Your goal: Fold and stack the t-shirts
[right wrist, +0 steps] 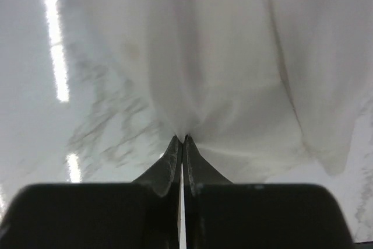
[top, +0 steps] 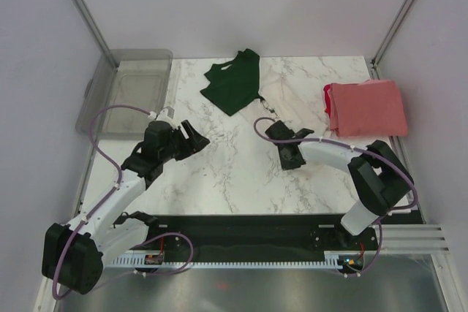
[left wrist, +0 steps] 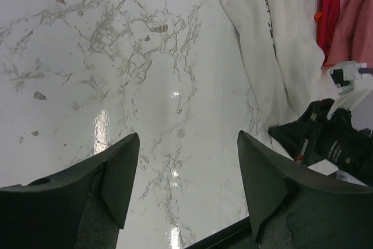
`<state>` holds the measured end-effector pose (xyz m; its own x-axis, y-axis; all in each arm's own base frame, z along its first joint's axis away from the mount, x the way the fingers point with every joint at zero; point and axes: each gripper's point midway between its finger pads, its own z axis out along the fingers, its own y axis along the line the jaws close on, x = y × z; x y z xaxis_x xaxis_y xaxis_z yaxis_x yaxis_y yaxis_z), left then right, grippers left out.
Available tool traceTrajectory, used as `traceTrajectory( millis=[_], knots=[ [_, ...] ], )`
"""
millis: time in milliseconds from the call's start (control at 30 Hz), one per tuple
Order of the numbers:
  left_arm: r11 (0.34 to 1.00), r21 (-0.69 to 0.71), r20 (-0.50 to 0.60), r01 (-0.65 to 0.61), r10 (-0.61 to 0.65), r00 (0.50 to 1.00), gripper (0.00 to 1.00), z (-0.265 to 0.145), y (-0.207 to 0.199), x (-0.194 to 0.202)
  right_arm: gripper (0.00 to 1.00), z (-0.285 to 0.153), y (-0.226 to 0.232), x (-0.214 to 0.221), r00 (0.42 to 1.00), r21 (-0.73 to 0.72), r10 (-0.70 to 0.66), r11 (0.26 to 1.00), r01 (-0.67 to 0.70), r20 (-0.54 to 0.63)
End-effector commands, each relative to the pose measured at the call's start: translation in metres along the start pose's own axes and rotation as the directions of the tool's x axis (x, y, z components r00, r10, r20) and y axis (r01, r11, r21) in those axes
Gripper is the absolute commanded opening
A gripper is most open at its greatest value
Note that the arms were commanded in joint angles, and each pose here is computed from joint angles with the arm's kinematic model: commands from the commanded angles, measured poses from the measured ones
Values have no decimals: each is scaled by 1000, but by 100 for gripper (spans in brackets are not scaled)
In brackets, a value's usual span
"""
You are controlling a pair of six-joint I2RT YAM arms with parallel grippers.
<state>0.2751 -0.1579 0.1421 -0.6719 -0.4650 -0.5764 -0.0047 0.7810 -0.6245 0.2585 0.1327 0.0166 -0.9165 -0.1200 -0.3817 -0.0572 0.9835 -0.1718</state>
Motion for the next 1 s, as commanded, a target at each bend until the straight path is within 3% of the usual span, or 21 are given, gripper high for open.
traceTrajectory(
  millis=[0,100,133,167,233,300,433,700,967],
  knots=[
    [998,-22,40,-51,52,998,76,-3,5,-7,2,-44,97,17,995,-218,-95,971,93,3],
    [998,-52,28,-44,46,999,76,1,13,-2,0,-82,183,21,989,-377,-141,915,143,34],
    [997,-62,21,-40,41,999,76,2,17,0,11,-93,206,17,988,-417,-141,896,155,63],
    [997,-67,15,-35,36,999,76,3,18,2,34,-110,229,2,987,-461,-122,874,156,103],
    [997,-68,-9,-25,24,1000,76,6,21,9,65,-130,246,-12,985,-510,-97,846,158,145],
    [999,-48,-49,-24,22,999,77,10,20,17,70,-156,245,-36,977,-533,-51,832,156,207],
    [999,-20,-137,-33,30,990,77,14,19,35,71,-175,209,-60,974,-572,4,810,130,227],
    [999,41,-252,-8,18,968,72,23,11,71,59,-113,88,-107,968,-482,166,875,-56,189],
    [1000,31,-341,2,9,940,66,25,9,110,56,-43,46,-105,974,-393,199,908,-142,107]
  ],
)
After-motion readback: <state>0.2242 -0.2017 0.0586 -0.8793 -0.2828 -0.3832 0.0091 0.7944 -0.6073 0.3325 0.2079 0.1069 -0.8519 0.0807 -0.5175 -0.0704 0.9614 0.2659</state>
